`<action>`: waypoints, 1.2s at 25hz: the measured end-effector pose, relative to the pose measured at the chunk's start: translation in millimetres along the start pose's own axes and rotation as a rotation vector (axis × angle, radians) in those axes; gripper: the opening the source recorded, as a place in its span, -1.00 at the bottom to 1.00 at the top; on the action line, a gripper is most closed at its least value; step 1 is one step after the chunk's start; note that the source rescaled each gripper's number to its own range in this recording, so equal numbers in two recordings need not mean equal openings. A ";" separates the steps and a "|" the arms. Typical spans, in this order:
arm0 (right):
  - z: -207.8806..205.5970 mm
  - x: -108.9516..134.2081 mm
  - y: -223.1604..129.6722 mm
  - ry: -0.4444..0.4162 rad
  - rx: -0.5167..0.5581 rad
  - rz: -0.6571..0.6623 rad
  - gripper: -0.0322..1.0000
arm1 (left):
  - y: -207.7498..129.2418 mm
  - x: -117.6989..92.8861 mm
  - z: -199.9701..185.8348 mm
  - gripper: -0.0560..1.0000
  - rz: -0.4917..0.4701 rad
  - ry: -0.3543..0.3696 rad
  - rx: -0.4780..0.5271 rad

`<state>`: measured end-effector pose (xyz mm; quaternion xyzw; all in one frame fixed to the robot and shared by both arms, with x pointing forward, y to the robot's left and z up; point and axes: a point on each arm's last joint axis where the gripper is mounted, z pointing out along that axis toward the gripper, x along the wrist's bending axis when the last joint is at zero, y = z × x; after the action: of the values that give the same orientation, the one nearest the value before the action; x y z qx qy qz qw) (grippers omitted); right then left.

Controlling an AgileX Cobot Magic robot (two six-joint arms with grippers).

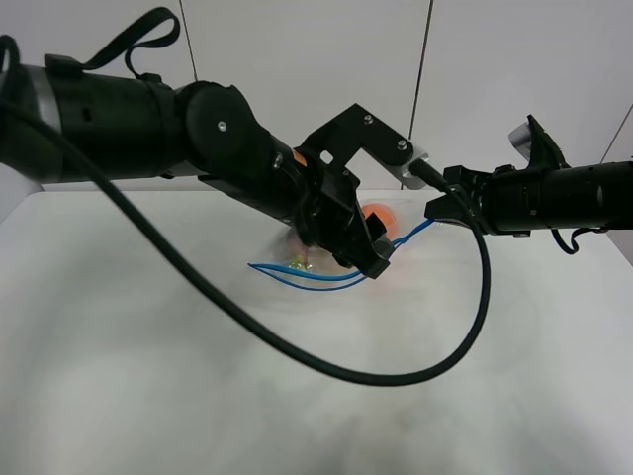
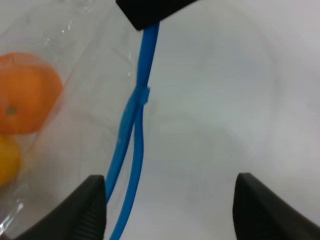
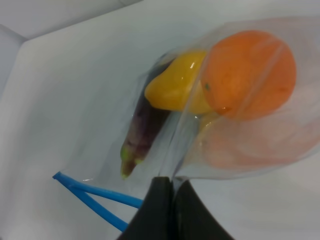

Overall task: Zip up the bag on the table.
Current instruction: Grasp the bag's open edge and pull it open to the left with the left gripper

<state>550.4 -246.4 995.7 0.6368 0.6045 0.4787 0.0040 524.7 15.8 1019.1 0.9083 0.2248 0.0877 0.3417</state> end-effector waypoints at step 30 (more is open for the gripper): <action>-0.1 3.1 -2.4 0.034 0.026 -0.011 -0.94 | 23.5 6.6 63.2 1.00 0.012 -0.024 0.025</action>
<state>547.9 -243.4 996.3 0.6250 0.6142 0.4817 -0.0118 558.5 -33.5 987.2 0.9147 0.2165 0.0761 0.3326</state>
